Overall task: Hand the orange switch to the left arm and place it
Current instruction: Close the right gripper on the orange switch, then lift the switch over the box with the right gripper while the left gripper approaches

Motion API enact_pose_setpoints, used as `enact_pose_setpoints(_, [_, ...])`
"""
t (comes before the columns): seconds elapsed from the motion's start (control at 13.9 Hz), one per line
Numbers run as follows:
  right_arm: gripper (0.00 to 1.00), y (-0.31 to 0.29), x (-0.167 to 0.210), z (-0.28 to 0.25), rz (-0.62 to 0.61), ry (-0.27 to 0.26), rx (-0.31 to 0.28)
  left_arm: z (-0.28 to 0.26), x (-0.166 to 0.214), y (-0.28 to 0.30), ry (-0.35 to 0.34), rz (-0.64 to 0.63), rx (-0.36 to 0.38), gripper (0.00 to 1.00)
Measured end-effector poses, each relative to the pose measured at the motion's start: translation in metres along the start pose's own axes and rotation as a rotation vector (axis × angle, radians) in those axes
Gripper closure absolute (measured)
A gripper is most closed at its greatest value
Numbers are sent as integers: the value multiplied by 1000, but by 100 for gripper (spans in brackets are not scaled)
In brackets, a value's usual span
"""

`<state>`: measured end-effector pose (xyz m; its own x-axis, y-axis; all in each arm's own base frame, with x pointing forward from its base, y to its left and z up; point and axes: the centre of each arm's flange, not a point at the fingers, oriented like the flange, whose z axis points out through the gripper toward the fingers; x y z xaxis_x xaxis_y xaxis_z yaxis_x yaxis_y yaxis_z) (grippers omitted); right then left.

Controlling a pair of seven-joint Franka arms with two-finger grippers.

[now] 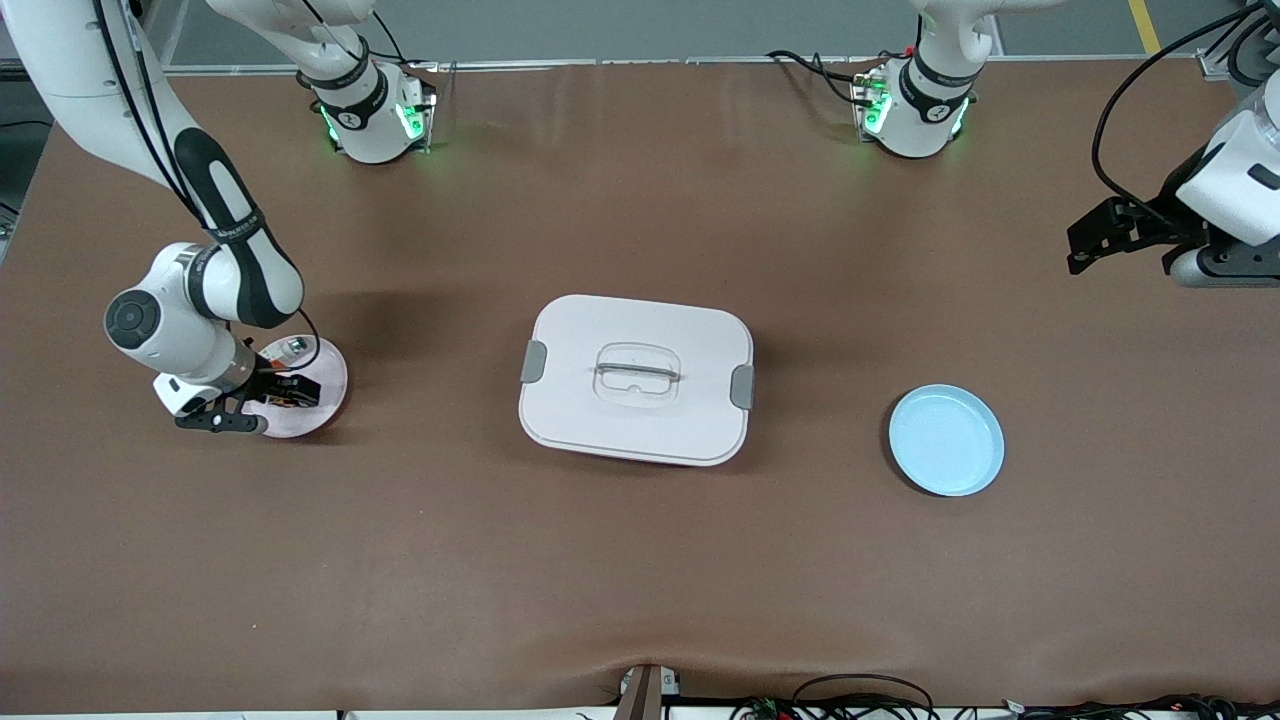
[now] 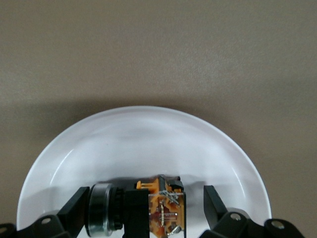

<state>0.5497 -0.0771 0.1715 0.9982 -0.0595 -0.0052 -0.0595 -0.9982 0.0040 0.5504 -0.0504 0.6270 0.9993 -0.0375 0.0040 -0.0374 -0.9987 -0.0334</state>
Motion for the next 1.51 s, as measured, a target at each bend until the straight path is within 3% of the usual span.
enact_pose_setpoints(0.14, [0,0,-2,2,0,-4,1,1,0,0,-1,0,0,0])
enact_pose_setpoints(0.36, [27,-1,-1,0,1,-1,1,1,0,0,-1,1,0,0])
enact_pose_setpoints(0.72, [27,-1,-1,0,0,-5,2,2,1,0,-3,1,0,0])
enact_pose_setpoints(0.93, [27,-10,-1,-10,-15,-70,13,2,1,0,-4,1,0,0])
enact_pose_setpoints(1.37, [27,-46,17,-122,-42,-183,36,4,3,0,-5,1,-1,0])
enact_pose_setpoints(1.51, [27,-70,16,-163,2,-240,7,7,5,0,-5,3,-2,0])
